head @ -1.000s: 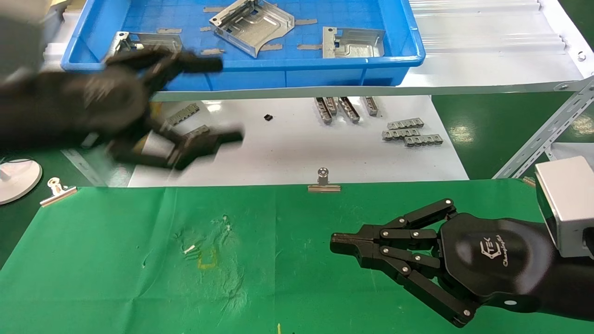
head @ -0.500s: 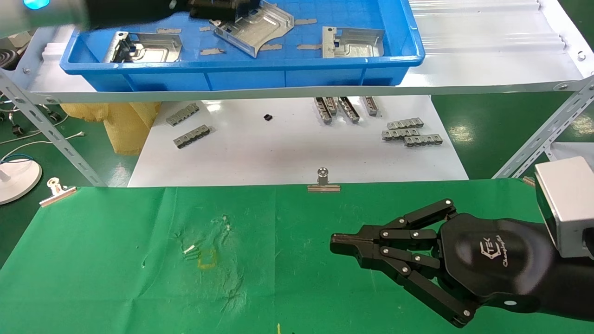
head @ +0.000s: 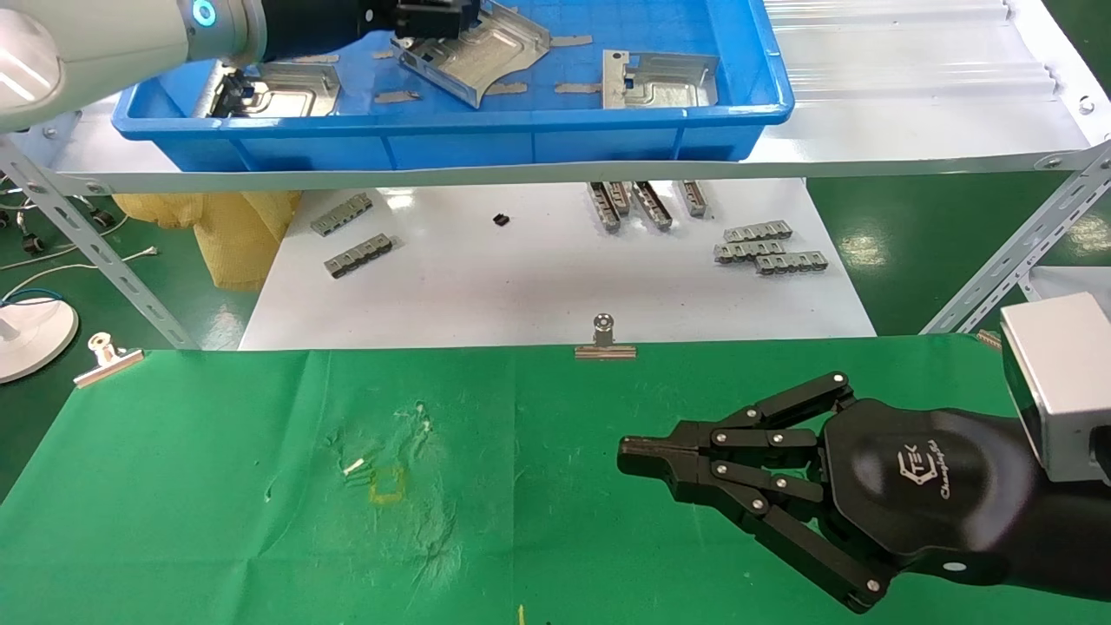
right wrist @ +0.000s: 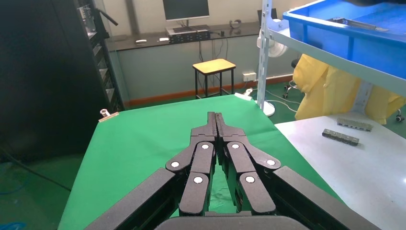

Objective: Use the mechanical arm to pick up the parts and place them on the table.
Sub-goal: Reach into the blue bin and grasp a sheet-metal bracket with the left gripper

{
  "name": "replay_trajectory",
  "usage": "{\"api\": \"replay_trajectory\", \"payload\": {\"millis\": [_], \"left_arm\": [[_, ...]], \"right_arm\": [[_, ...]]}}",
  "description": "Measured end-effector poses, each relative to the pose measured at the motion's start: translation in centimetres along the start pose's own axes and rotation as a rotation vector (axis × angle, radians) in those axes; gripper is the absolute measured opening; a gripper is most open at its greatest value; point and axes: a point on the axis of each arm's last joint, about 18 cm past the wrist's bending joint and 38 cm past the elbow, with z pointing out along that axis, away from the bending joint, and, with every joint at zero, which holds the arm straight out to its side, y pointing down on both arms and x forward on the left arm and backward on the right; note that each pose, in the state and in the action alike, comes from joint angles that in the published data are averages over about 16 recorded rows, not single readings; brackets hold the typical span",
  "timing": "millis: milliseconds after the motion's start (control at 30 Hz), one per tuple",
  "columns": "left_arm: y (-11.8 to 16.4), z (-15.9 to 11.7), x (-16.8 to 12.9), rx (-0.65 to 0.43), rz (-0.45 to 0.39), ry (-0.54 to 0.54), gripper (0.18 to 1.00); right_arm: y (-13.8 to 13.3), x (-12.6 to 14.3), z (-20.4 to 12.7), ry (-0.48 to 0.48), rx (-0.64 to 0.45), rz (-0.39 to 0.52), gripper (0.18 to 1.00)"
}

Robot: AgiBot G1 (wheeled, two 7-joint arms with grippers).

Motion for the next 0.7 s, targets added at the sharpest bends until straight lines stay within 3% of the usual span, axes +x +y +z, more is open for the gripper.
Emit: {"api": "replay_trajectory", "payload": {"millis": [467, 700], "left_arm": [[0.08, 0.31, 0.34, -0.045, 0.033, -0.005, 0.928], [0.0, 0.43, 0.55, -0.055, 0.061, -0.004, 0.818]], "right_arm": [[0.0, 0.0, 0.0, 0.0, 0.0, 0.0, 0.229], [0.0, 0.0, 0.0, 0.0, 0.0, 0.0, 0.302]]}}
